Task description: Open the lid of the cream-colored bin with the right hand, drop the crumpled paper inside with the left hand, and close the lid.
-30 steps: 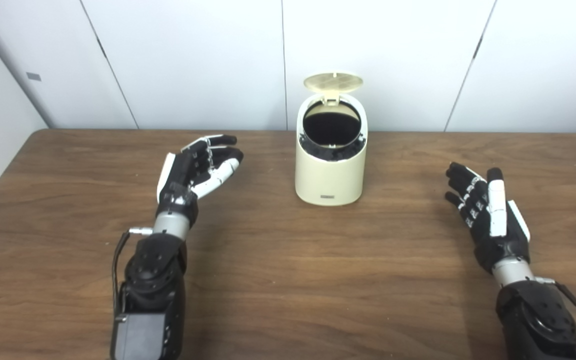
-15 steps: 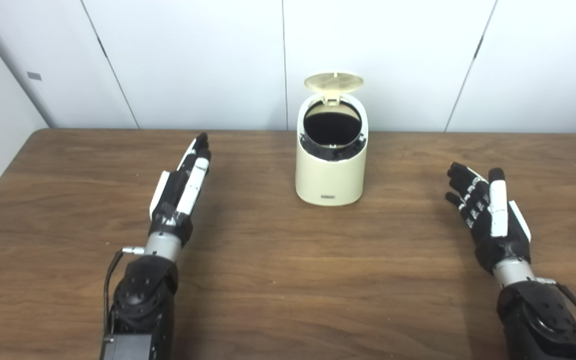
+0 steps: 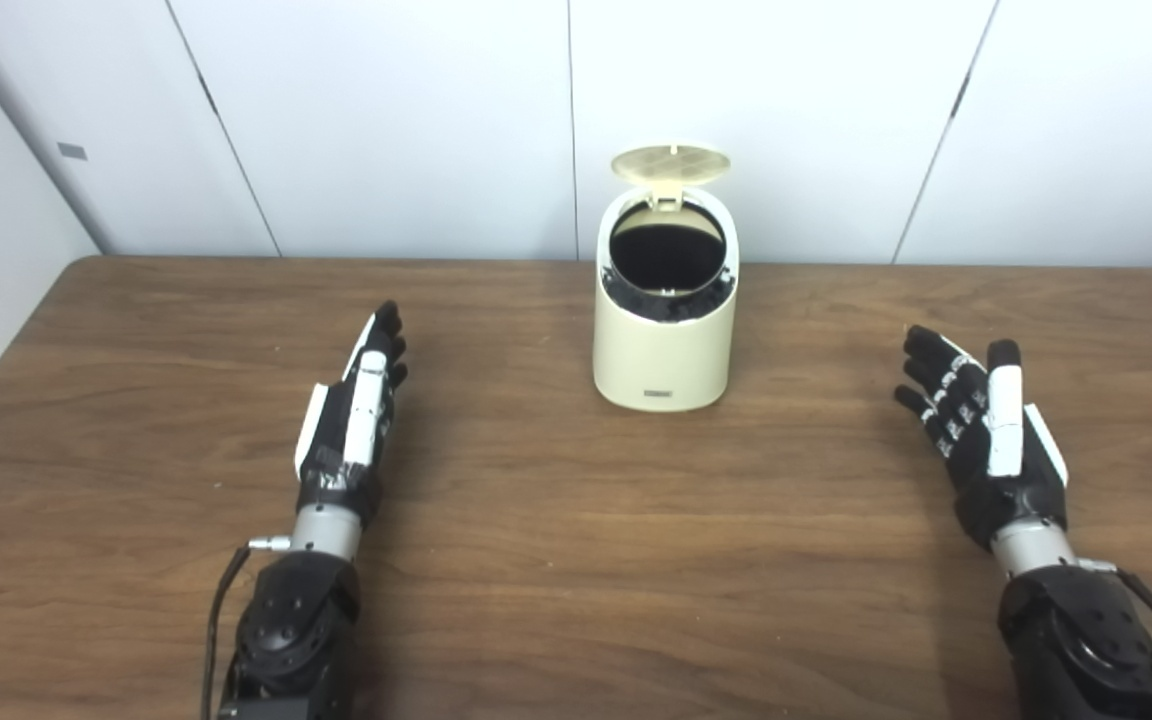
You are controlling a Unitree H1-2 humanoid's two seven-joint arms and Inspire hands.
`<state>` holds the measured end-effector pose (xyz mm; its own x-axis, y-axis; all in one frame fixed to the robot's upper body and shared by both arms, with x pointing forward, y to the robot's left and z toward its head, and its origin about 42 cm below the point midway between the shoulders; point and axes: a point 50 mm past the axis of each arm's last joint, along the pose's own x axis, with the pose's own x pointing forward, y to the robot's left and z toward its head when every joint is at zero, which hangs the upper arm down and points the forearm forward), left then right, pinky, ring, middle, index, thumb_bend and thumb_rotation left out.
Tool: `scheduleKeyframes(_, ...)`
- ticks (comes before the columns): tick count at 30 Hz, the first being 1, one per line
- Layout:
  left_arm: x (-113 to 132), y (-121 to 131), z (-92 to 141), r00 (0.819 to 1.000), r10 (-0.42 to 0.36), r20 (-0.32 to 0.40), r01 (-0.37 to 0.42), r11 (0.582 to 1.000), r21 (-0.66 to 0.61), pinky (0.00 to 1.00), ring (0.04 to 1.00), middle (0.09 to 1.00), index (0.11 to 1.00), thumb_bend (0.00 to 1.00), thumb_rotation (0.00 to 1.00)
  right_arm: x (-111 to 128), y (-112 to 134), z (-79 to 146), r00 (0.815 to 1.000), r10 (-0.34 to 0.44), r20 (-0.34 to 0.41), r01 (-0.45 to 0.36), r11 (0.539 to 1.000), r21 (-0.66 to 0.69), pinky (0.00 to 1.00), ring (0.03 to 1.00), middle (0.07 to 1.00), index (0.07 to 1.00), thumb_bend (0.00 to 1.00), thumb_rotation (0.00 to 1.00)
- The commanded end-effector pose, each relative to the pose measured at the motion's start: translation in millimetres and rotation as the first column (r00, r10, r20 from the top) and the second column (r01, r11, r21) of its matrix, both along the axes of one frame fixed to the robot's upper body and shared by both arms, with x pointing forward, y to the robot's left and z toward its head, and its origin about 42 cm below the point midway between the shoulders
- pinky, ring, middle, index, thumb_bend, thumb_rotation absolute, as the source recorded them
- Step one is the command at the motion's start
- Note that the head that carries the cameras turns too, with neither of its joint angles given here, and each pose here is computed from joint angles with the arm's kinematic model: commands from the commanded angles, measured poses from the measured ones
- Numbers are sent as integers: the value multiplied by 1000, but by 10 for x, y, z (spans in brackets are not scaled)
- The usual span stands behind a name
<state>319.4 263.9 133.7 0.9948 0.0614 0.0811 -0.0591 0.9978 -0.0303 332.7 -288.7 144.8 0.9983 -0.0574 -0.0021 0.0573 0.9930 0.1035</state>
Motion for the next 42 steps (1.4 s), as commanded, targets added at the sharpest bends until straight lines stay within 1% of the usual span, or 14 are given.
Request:
scheduleKeyframes(1, 57, 7, 127, 997, -8, 79, 8, 1000, -2, 1000, 1000, 1000, 1000, 438, 1000, 51, -38, 136, 997, 7, 76, -7, 1000, -5, 915, 934, 893, 814, 715, 1000)
scheduleKeyframes(7, 33, 21, 63, 998, -1, 70, 2, 1000, -9, 1000, 1000, 1000, 1000, 372, 1000, 38, -39, 164, 996, -5, 86, 5, 1000, 2, 914, 934, 891, 812, 687, 1000)
scheduleKeyframes(9, 9, 18, 43, 998, -1, 64, 1, 1000, -4, 1000, 997, 1000, 1000, 378, 1000, 36, -36, 172, 996, -8, 94, 8, 1000, 8, 914, 933, 890, 812, 671, 1000)
scheduleKeyframes(16, -48, 58, 30, 999, 12, 44, -12, 1000, 13, 996, 990, 1000, 1000, 396, 999, 27, -31, 202, 993, -8, 119, 6, 1000, 17, 910, 944, 900, 822, 679, 1000)
scheduleKeyframes(18, -54, 81, 24, 999, 8, 48, -9, 1000, 13, 999, 994, 1000, 1000, 381, 1000, 36, -29, 224, 991, -3, 136, 2, 1000, 7, 916, 948, 902, 831, 639, 1000)
scheduleKeyframes(20, -58, 92, 19, 999, 7, 47, -8, 1000, 18, 1000, 995, 1000, 1000, 372, 1000, 52, -28, 246, 989, 3, 146, -3, 1000, 0, 926, 952, 910, 842, 628, 1000)
scheduleKeyframes(21, -58, 95, 16, 999, 9, 45, -10, 1000, 22, 1000, 994, 1000, 1000, 371, 1000, 70, -24, 273, 988, 8, 153, -7, 1000, -8, 928, 953, 913, 845, 627, 1000)
scheduleKeyframes(23, -57, 97, 9, 999, 10, 38, -11, 1000, 23, 1000, 993, 1000, 1000, 352, 998, 104, -19, 321, 986, 18, 166, -14, 1000, -22, 943, 966, 940, 881, 642, 1000)
scheduleKeyframes(26, -56, 91, 2, 999, 1, 33, -2, 1000, 21, 1000, 994, 1000, 1000, 320, 995, 188, -29, 399, 982, 33, 185, -26, 999, -44, 961, 981, 958, 899, 659, 1000)
scheduleKeyframes(31, -57, 84, -2, 1000, -6, 29, 5, 999, 37, 1000, 984, 999, 1000, 322, 821, 303, 24, 611, 977, 55, 206, -37, 996, -87, 954, 980, 956, 899, 692, 1000)
scheduleKeyframes(34, -63, 82, -5, 1000, -5, 18, 5, 999, 36, 1000, 977, 999, 1000, 295, 724, 377, 71, 751, 975, 70, 213, -44, 991, -123, 961, 983, 947, 883, 693, 1000)
scheduleKeyframes(38, -68, 84, -12, 1000, -7, 24, 6, 1000, 28, 1000, 973, 995, 1000, 295, 704, 443, 128, 876, 973, 80, 217, -49, 988, -145, 960, 977, 942, 885, 701, 1000)
scheduleKeyframes(40, -71, 75, -31, 1000, -15, 22, 14, 999, 34, 1000, 970, 988, 1000, 304, 698, 511, 188, 992, 968, 102, 231, -59, 980, -189, 954, 968, 938, 884, 713, 1000)
scheduleKeyframes(42, -76, 62, -51, 1000, -21, 19, 21, 999, 31, 1000, 961, 982, 1000, 301, 668, 564, 239, 1088, 961, 130, 244, -73, 971, -229, 946, 962, 935, 882, 717, 1000)
